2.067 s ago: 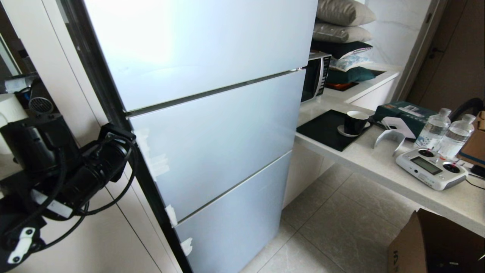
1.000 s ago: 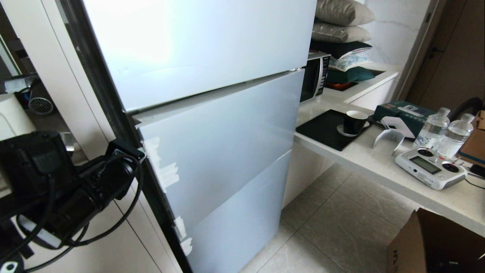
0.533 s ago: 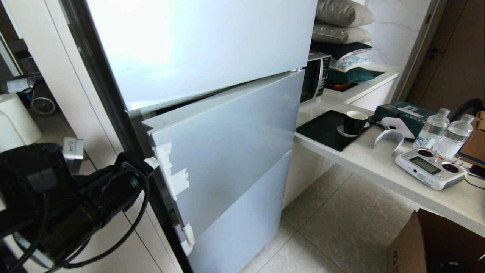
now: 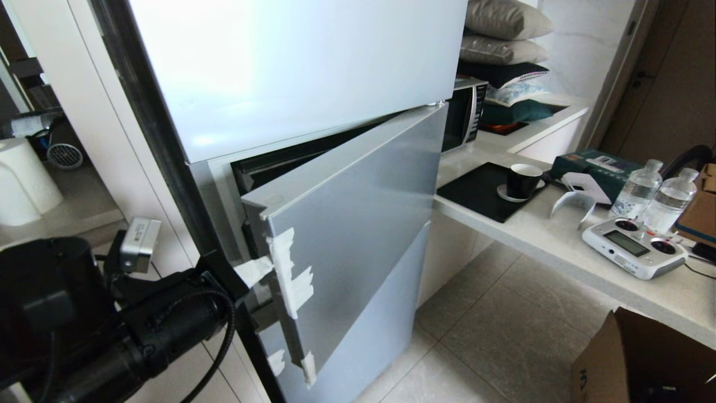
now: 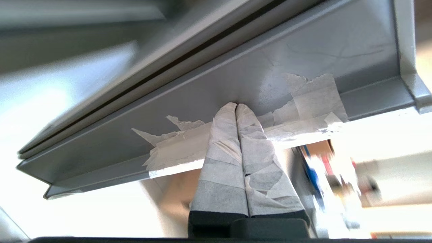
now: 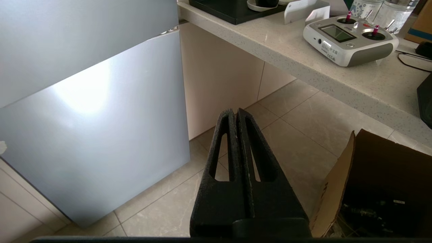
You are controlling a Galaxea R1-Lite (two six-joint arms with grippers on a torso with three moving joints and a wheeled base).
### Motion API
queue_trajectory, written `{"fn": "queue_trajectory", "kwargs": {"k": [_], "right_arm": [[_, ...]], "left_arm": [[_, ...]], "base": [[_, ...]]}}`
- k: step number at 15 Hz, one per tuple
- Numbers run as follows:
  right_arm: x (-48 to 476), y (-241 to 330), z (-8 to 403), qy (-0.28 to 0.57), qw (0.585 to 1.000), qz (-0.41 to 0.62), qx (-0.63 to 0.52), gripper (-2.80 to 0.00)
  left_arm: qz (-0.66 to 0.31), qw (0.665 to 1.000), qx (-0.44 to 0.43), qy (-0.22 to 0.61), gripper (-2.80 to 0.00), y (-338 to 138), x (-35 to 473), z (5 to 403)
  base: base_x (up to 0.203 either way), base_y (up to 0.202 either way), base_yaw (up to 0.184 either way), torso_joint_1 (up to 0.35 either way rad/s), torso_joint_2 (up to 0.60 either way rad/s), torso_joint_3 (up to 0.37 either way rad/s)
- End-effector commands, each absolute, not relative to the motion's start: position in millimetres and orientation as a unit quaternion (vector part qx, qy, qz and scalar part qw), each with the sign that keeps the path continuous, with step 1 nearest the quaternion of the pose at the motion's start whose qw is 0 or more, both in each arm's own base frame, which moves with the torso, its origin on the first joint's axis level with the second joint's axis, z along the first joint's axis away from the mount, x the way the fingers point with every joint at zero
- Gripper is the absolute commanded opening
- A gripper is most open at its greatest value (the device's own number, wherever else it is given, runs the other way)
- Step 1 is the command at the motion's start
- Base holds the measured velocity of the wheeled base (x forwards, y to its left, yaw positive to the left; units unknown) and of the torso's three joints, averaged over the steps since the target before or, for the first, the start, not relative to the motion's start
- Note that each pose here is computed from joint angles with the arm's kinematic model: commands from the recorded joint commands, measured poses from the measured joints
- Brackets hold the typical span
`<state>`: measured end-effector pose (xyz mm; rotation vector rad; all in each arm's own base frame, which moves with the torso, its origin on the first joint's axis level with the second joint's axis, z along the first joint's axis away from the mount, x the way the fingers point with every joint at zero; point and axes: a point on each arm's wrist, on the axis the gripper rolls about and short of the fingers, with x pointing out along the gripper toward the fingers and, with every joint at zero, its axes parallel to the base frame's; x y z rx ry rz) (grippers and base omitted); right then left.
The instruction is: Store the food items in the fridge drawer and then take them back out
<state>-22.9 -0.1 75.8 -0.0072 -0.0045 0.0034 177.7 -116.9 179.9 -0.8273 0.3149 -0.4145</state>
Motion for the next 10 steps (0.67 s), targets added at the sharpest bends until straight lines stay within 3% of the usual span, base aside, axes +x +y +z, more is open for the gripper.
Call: {"fn": "queue_trajectory", "kwargs": {"k": [1,7,10], "right_arm": [[-23,0,76,-0.002,1.0,0.002,-0.004,-2.8],[-23,0,76,-0.002,1.0,0.002,-0.004,-2.8],[-23,0,76,-0.002,1.0,0.002,-0.004,-2.8]], "left_arm": [[-0.232,0.873,-0.399,0.157,-2.8,-120,167,183],[-0.355,0.828,-0.382,0.207,-2.8,-113,131,179],[-0.386,0.843,-0.344,0.149,-2.8,-98,114,192]], "base": [[0.0,0.0,0.0,0.0,0.0,0.0],[0.0,0.0,0.0,0.0,0.0,0.0],[0.0,0.0,0.0,0.0,0.0,0.0]]}}
